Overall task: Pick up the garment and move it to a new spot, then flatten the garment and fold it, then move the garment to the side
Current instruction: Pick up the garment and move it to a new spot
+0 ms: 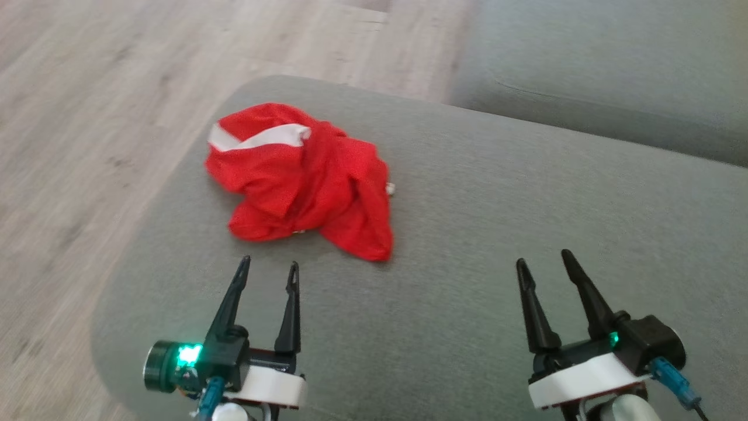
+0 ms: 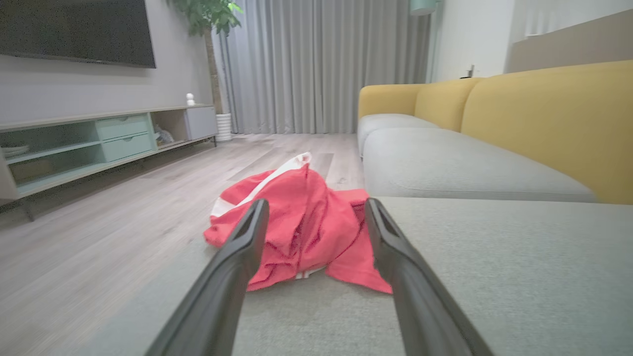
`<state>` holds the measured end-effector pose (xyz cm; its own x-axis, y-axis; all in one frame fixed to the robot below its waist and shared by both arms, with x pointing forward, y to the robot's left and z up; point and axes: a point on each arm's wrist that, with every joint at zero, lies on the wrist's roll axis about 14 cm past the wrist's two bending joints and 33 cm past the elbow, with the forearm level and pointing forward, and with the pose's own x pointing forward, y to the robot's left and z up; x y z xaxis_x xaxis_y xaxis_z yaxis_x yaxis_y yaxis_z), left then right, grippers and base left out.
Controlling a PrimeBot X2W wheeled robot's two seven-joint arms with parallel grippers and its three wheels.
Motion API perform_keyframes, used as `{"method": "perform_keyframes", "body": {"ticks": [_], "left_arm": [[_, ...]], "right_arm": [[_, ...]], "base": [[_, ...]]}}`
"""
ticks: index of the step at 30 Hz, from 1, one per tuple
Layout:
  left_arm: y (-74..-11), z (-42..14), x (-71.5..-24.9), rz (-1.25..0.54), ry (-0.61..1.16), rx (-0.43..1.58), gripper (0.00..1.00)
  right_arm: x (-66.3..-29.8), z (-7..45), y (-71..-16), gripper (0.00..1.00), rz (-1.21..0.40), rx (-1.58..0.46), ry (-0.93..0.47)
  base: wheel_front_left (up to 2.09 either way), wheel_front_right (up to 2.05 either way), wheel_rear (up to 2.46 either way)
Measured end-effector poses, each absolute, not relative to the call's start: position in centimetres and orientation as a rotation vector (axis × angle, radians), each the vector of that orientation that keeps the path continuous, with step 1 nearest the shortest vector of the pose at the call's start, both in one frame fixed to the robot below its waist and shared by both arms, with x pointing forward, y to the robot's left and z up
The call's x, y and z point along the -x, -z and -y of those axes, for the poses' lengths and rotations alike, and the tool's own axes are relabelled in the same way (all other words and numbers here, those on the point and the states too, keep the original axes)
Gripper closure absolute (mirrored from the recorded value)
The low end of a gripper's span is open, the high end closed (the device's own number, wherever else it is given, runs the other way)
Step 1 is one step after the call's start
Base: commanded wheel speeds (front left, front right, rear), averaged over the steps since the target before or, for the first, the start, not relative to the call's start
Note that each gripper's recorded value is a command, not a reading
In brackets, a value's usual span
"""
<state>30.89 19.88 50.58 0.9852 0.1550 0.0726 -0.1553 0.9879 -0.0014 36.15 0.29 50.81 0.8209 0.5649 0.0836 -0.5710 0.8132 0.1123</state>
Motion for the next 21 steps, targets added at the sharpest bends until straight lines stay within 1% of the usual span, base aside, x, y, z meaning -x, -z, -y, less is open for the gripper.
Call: {"method": "perform_keyframes", "body": {"ticks": [4, 10, 17, 21], "left_arm": [[-50.6, -21.5, -29.6, 0.077, -0.208, -0.008, 0.0], [-49.8, -22.6, -27.8, 0.057, -0.258, 0.0, 0.0], [-49.7, -22.7, -27.7, 0.05, -0.258, -0.013, 0.0], [-49.2, -22.2, -28.4, 0.028, -0.226, -0.029, 0.0]], "right_arm": [[-35.8, -2.3, -51.0, 0.0, 0.048, -0.134, -0.671], [-35.4, -4.2, -51.3, 0.0, 0.047, -0.146, -0.728], [-35.0, -5.0, -51.1, 0.0, 0.038, -0.15, -0.755], [-35.2, -4.7, -50.5, 0.0, 0.022, -0.157, -0.744]], "base": [[0.0, 0.0, 0.0], [0.0, 0.0, 0.0], [0.0, 0.0, 0.0], [0.0, 0.0, 0.0]]}}
